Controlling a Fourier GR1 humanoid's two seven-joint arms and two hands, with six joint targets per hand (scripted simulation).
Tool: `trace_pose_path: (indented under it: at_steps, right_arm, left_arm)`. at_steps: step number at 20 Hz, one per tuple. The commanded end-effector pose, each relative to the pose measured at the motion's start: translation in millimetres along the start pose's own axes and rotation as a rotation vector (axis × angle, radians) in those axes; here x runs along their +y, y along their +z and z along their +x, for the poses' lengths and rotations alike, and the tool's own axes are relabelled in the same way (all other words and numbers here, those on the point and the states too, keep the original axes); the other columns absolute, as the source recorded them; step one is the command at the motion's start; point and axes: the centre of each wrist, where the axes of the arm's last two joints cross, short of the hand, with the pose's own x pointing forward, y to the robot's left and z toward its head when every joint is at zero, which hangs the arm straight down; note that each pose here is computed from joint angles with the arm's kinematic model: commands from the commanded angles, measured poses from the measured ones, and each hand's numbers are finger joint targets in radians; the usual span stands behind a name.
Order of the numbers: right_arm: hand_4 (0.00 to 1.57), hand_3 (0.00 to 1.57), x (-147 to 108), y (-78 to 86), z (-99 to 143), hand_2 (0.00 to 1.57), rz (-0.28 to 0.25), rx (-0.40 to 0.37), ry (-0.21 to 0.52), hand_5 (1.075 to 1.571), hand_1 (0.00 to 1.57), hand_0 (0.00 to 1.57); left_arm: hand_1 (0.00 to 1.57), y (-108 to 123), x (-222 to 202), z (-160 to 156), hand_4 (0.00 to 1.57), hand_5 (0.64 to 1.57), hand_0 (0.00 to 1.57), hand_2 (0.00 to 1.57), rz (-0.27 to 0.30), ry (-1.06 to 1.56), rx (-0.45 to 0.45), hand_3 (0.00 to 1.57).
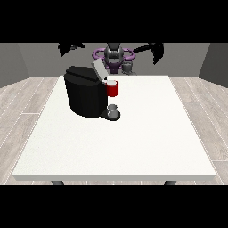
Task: Insert the coffee pod into the coffee machine and close the lid
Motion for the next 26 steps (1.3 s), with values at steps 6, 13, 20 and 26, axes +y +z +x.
trace_pose_path:
  at_steps: [6, 13, 20, 26]
  right_arm:
    - [0.0, 0.0, -14, -23.7, 37, 0.0, 0.095, -0.064, 0.003, 1.571, 0.0, 0.0]
    - [0.24, 0.0, 11, -32.3, 37, 0.0, 0.146, -0.116, 0.096, 1.571, 0.0, 0.0]
    - [0.0, 0.0, 37, -61.8, 75, 0.0, 0.173, -0.117, 0.077, 1.571, 0.0, 0.0]
    - [0.0, 0.0, 20, -67.9, 48, 0.0, 0.146, -0.077, 0.035, 1.571, 0.0, 0.0]
  left_arm:
    - [0.0, 16, -29, -18, 0.0, 1.571, 0.0, 0.0, -0.047, 0.178, 0.006, 0.0]
    - [0.0, 36, -38, -27, 0.0, 1.571, 0.0, 0.0, -0.046, 0.238, -0.054, 0.0]
    - [0.0, 46, -31, -8, 0.0, 1.571, 0.0, 0.0, -0.033, 0.23, -0.098, 0.0]
    - [0.0, 69, -21, 0, 0.0, 1.571, 0.0, 0.0, -0.04, 0.254, -0.071, 0.0]
